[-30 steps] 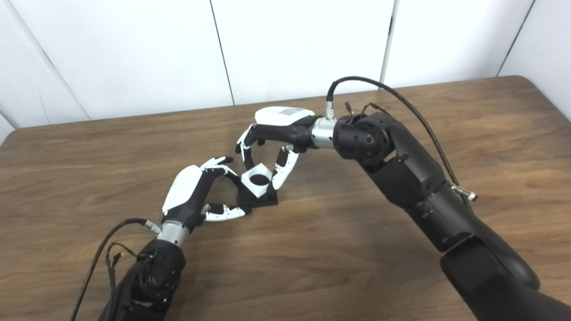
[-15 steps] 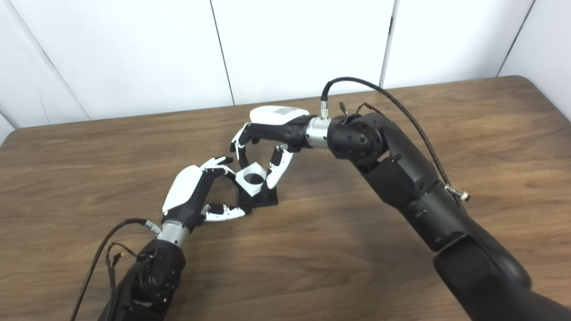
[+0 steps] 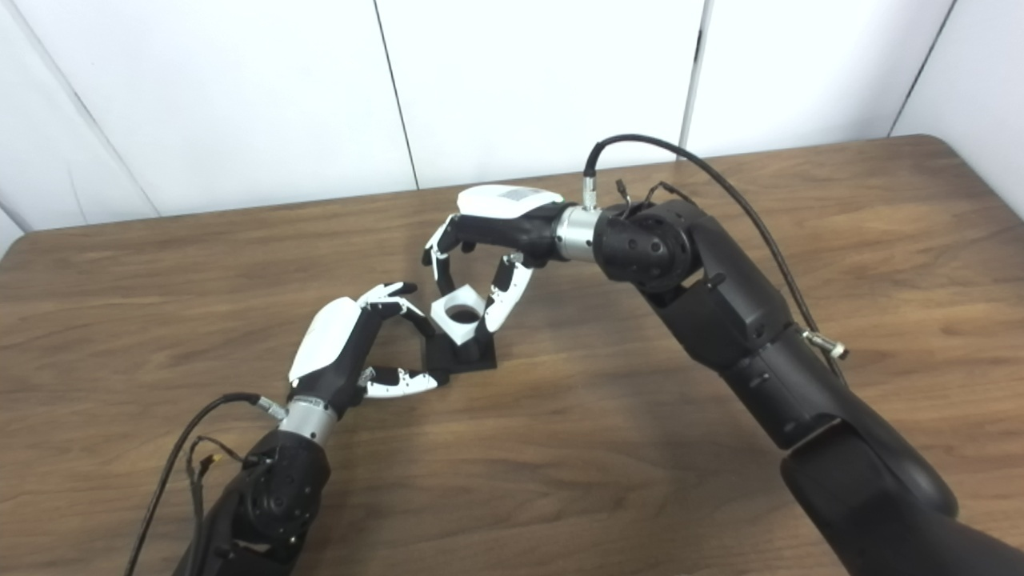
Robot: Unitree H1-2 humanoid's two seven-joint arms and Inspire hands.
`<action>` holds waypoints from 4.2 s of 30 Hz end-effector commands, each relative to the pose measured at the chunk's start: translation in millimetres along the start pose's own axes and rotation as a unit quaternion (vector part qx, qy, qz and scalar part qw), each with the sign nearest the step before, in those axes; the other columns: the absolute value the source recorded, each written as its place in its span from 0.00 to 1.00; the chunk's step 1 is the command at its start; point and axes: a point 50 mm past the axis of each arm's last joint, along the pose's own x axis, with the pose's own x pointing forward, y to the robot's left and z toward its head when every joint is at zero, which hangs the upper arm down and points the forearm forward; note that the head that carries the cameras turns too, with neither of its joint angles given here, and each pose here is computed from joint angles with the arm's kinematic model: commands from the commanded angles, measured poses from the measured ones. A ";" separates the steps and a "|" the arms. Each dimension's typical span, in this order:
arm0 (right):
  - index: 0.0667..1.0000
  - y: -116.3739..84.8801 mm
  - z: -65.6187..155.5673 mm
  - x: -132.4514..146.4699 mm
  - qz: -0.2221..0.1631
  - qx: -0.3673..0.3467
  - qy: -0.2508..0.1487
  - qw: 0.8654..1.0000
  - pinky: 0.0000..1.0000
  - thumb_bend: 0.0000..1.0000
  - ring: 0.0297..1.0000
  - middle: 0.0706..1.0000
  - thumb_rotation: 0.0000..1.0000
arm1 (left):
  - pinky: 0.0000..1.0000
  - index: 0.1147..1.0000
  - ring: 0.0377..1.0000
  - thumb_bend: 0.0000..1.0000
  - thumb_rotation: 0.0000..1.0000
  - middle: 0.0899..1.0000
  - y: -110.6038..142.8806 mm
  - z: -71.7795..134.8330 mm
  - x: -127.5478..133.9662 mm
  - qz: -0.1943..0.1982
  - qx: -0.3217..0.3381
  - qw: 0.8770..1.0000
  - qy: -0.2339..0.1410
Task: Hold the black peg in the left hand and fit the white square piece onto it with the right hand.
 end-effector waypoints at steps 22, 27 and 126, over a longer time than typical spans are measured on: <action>0.44 -17.5 7.6 -0.4 -0.029 -0.005 -0.014 0.999 0.78 0.52 0.85 0.79 0.14 | 0.90 0.42 0.93 0.52 0.08 0.87 -0.4 1.5 -1.0 -0.012 0.017 1.000 0.005; 0.44 -17.9 9.0 1.2 -0.028 -0.004 -0.017 0.999 0.78 0.52 0.85 0.79 0.14 | 0.90 0.42 0.93 0.52 0.08 0.87 -0.9 2.7 -0.4 -0.011 0.016 1.000 0.005; 0.83 -0.6 -38.6 -54.9 -0.151 0.109 0.093 0.978 0.75 0.78 0.85 0.86 0.18 | 0.90 0.42 0.93 0.52 0.08 0.87 2.9 -1.7 0.4 -0.013 0.020 1.000 0.006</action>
